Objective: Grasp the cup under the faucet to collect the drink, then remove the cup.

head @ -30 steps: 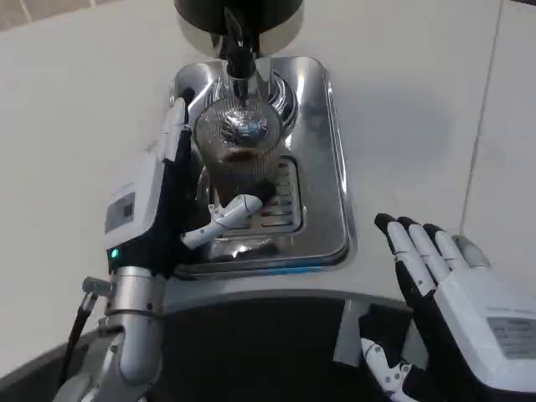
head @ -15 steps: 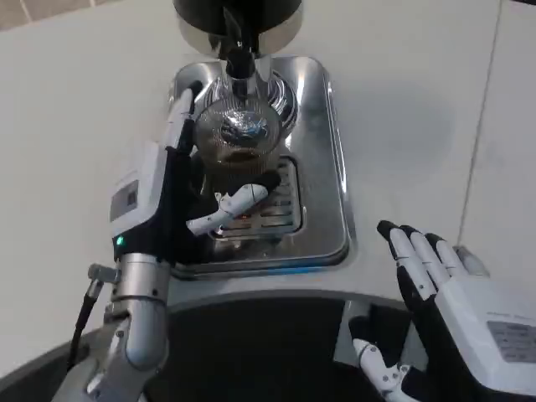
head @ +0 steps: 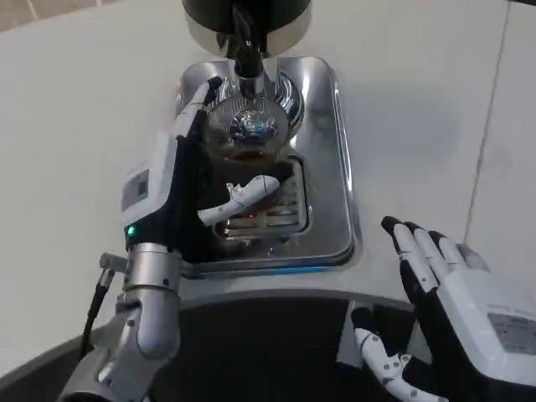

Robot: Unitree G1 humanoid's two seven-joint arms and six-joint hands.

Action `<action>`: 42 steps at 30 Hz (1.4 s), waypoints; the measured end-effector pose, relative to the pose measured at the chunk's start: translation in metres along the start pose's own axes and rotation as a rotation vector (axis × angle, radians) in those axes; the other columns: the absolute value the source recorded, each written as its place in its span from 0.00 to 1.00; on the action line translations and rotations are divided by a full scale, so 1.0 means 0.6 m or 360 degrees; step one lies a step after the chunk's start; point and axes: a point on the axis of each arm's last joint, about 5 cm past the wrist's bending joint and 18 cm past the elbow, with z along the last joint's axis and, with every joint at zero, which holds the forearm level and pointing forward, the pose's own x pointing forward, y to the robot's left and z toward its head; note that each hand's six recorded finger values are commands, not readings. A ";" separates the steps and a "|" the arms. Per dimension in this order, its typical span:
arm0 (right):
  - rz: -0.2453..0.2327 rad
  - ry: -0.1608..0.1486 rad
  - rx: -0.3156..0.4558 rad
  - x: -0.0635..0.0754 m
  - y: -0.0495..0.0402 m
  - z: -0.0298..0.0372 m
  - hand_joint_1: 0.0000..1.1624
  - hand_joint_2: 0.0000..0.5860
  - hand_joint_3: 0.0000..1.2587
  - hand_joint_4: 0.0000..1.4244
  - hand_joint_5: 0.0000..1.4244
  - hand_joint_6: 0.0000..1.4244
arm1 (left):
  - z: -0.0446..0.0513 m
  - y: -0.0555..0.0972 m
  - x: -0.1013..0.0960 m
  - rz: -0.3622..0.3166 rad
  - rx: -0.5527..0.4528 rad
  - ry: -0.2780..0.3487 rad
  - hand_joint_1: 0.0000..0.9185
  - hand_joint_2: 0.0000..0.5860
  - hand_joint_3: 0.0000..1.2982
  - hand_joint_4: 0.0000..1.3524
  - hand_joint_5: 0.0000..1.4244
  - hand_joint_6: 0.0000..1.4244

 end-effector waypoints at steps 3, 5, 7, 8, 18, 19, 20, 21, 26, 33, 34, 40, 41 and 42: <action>-0.0005 0.0011 0.0006 0.003 -0.002 -0.002 0.17 0.83 0.00 0.00 0.00 0.00 | 0.006 -0.003 0.005 -0.0010 -0.0002 -0.0025 0.56 0.10 0.17 0.19 0.42 0.54; -0.0011 0.0015 0.0008 0.004 -0.003 -0.003 0.16 0.83 0.00 0.00 0.00 0.00 | 0.009 -0.008 0.004 -0.0022 -0.0004 -0.0036 0.62 0.11 0.23 0.27 0.48 0.61; -0.0009 0.0027 0.0016 0.005 -0.004 -0.005 0.16 0.85 0.00 0.00 0.00 0.00 | 0.014 -0.011 0.007 -0.0012 -0.0014 -0.0050 0.65 0.12 0.32 0.35 0.54 0.69; -0.0008 0.0028 0.0021 0.005 -0.004 -0.005 0.16 0.86 0.00 0.00 0.00 0.00 | 0.015 -0.012 0.009 -0.0012 -0.0014 -0.0048 0.66 0.12 0.36 0.39 0.57 0.72; 0.0016 0.0076 0.0021 0.001 -0.010 -0.009 0.16 0.88 0.00 0.00 0.00 0.00 | 0.038 -0.041 0.011 0.0051 -0.0160 0.0020 0.64 0.10 0.75 0.77 0.89 1.00; 0.0010 0.0081 0.0019 -0.001 -0.012 -0.010 0.16 0.88 0.00 0.00 0.00 0.00 | 0.040 -0.045 0.010 0.0068 -0.0180 0.0034 0.63 0.11 0.78 0.80 0.91 1.00; 0.0001 0.0089 0.0016 -0.003 -0.015 -0.010 0.16 0.88 0.00 0.00 0.00 0.00 | 0.042 -0.049 0.009 0.0096 -0.0201 0.0051 0.63 0.11 0.81 0.82 0.93 1.00; -0.0001 0.0093 0.0015 -0.003 -0.016 -0.011 0.16 0.88 0.00 0.00 0.00 0.00 | 0.044 -0.052 0.008 0.0106 -0.0210 0.0057 0.63 0.11 0.82 0.84 0.95 1.00; 0.0023 0.0109 0.0015 -0.004 -0.017 -0.013 0.16 0.89 0.00 0.00 0.00 0.00 | 0.042 -0.060 -0.005 0.0191 -0.0231 0.0080 0.67 0.11 0.85 0.88 0.99 1.00; 0.0022 0.0101 0.0029 -0.001 -0.019 -0.015 0.16 0.89 0.00 0.00 0.00 0.00 | 0.032 -0.054 -0.020 0.0235 -0.0195 0.0064 0.74 0.02 0.87 0.88 0.99 1.00; 0.0023 0.0097 0.0034 -0.001 -0.018 -0.016 0.16 0.89 0.00 0.00 0.00 0.00 | 0.029 -0.051 -0.022 0.0242 -0.0183 0.0057 0.74 0.00 0.88 0.88 0.98 1.00; 0.0036 0.0069 0.0046 0.002 -0.017 -0.016 0.16 0.89 0.00 0.00 0.00 0.00 | 0.017 -0.028 -0.036 0.0280 -0.0117 -0.0033 0.76 0.00 0.88 0.88 0.99 1.00; 0.0038 0.0062 0.0037 0.002 -0.018 -0.017 0.16 0.89 0.00 0.00 0.00 0.00 | 0.014 -0.023 -0.039 0.0287 -0.0109 -0.0036 0.76 0.00 0.88 0.88 0.98 1.00; 0.0039 0.0053 0.0030 0.002 -0.018 -0.018 0.16 0.89 0.00 0.00 0.00 0.00 | 0.011 -0.020 -0.043 0.0291 -0.0105 -0.0039 0.76 0.00 0.88 0.87 0.98 1.00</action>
